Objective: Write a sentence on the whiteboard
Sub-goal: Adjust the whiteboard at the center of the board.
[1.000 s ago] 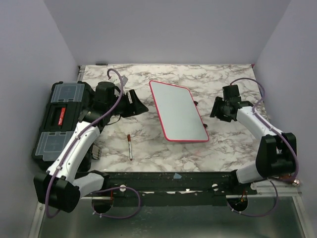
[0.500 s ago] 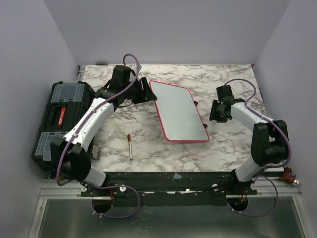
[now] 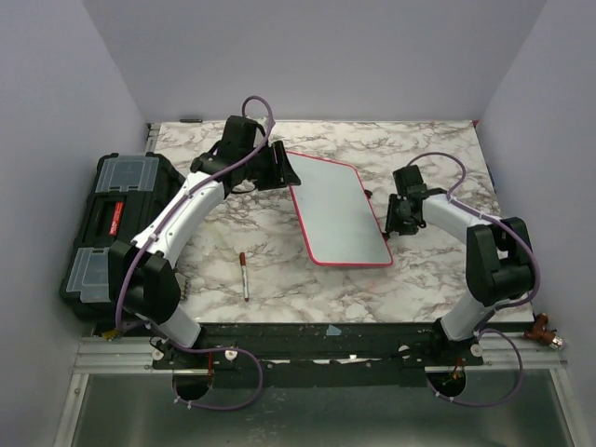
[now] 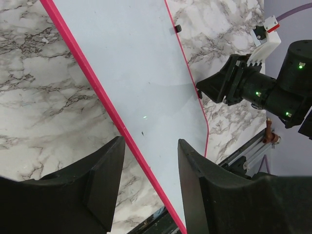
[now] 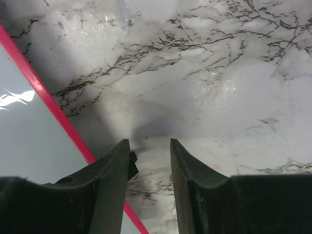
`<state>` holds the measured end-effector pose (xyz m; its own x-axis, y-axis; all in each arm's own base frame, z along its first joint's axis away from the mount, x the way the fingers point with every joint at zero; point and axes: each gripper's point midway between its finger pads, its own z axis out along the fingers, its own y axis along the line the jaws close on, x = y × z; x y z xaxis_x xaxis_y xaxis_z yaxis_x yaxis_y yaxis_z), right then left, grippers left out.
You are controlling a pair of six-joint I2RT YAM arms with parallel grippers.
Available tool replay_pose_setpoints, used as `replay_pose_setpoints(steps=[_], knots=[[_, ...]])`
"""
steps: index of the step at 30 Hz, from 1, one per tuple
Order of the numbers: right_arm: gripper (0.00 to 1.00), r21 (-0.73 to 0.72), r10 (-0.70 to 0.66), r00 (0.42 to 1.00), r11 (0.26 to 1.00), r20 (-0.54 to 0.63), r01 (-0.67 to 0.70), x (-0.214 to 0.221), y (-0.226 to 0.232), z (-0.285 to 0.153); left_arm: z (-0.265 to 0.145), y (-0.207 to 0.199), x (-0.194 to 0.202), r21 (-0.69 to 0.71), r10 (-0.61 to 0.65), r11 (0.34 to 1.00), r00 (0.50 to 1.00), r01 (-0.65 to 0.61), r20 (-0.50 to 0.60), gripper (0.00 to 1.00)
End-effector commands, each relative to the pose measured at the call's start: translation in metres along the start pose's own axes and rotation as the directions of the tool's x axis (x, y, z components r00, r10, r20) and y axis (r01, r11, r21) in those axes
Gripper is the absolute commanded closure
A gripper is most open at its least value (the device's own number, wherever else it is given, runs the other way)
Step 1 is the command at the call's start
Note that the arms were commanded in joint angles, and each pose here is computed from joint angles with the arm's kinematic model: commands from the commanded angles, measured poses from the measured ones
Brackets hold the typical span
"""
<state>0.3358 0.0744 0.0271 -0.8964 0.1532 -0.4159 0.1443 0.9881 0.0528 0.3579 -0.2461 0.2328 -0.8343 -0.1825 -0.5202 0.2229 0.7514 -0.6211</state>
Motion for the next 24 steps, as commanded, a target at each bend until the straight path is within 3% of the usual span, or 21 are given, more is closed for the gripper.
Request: replay_pose_setpoints(steps=[1, 24], knots=[[0.59, 0.006, -0.050, 0.997, 0.999, -0.065, 0.051, 0.026, 0.004, 0.006, 0.003, -0.002, -0.010, -0.023, 0.037, 0.999, 0.999, -0.037, 0.010, 0.51], [0.60, -0.196, -0.139, 0.982, 0.974, -0.126, 0.112, 0.074, 0.084, -0.013, 0.038, 0.003, -0.035, -0.051, 0.123, 0.991, 0.989, -0.128, -0.085, 0.52]])
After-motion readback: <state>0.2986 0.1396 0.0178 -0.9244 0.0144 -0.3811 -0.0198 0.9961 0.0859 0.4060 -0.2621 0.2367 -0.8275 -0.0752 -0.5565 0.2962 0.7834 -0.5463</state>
